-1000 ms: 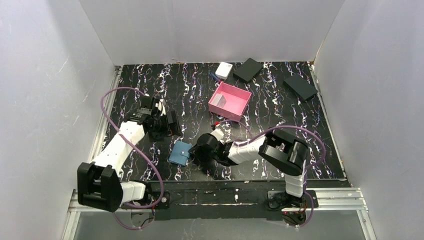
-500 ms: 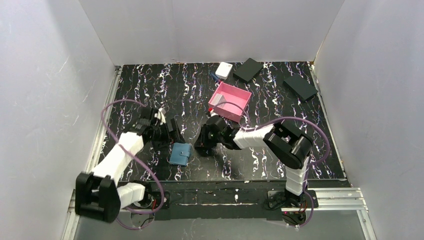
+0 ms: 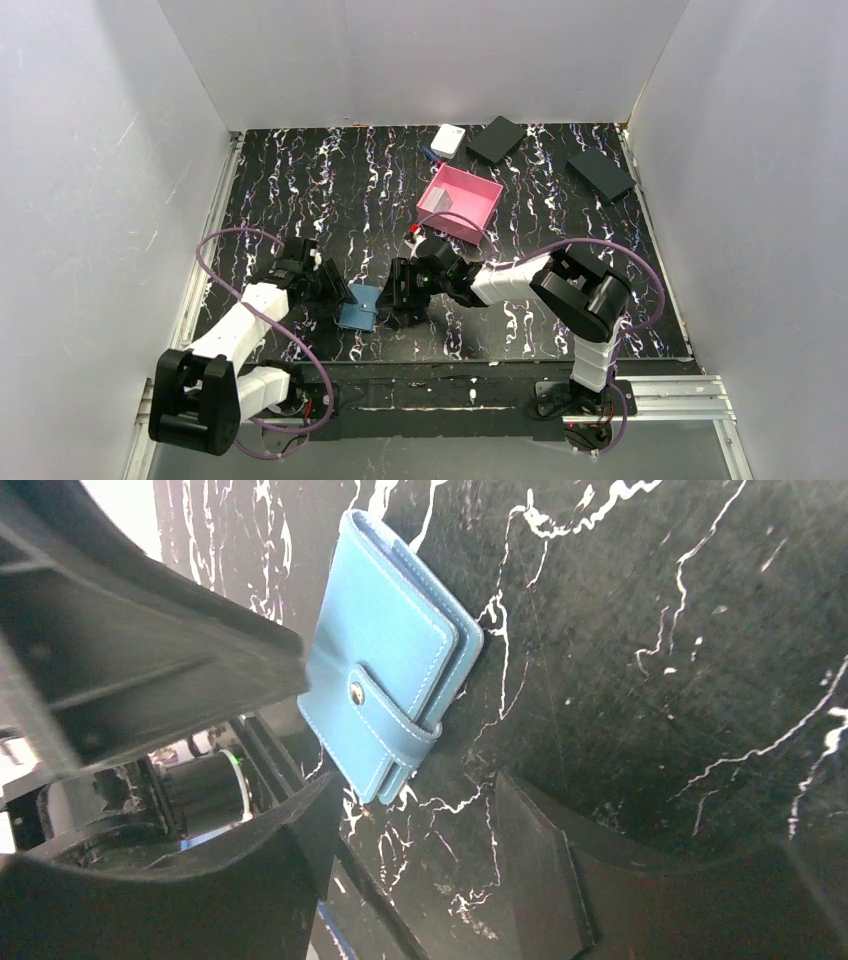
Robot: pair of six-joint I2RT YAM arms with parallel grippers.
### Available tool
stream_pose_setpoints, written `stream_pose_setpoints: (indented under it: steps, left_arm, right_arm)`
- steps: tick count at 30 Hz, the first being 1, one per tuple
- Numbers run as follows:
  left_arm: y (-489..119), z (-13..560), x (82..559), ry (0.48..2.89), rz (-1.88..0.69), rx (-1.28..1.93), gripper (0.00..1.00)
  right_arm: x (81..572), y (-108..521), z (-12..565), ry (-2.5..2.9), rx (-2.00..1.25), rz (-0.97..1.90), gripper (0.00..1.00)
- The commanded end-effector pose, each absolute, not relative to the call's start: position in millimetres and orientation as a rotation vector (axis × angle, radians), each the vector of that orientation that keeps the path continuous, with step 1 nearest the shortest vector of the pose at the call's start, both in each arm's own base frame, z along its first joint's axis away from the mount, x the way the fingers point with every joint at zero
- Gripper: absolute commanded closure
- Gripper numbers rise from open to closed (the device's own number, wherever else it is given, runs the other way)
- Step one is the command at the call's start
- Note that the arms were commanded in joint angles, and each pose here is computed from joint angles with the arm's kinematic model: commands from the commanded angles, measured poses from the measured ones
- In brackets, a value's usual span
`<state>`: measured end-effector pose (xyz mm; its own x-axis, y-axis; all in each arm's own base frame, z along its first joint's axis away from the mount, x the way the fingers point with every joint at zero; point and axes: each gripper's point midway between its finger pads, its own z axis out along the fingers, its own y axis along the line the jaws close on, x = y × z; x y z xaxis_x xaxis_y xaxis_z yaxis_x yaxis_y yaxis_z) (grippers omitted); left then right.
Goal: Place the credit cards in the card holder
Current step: Open the card holder at the center of the board.
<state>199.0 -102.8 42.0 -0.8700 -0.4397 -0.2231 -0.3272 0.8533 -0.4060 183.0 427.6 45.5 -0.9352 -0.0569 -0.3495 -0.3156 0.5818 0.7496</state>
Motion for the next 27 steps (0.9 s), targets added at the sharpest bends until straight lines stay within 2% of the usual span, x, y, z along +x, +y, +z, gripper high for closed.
stream_pose_setpoints:
  steps: [1, 4, 6, 12, 19, 23, 27]
  left_arm:
    - [-105, 26, 193, 2.727, -0.546, -0.636, 0.52]
    - [-105, 18, 186, 2.739, -0.543, -0.659, 0.60]
    - [-103, 13, 181, 2.749, -0.524, -0.672, 0.61]
    - [-106, 2, 171, 2.785, -0.543, -0.705, 0.72]
    - [-114, 6, 167, 2.764, -0.632, -0.697, 0.73]
    - [-122, 18, 170, 2.713, -0.724, -0.665, 0.73]
    - [-131, 20, 171, 2.682, -0.812, -0.691, 0.74]
  right_arm:
    - [163, 420, 27, 2.611, -0.295, 1.290, 0.33]
    - [159, 425, 26, 2.607, -0.285, 1.346, 0.33]
    - [159, 428, 25, 2.596, -0.271, 1.372, 0.34]
    - [162, 453, 34, 2.536, -0.259, 1.511, 0.42]
    - [166, 470, 65, 2.383, -0.308, 1.652, 0.50]
    - [167, 472, 63, 2.366, -0.335, 1.642, 0.52]
    - [165, 472, 51, 2.401, -0.336, 1.592, 0.66]
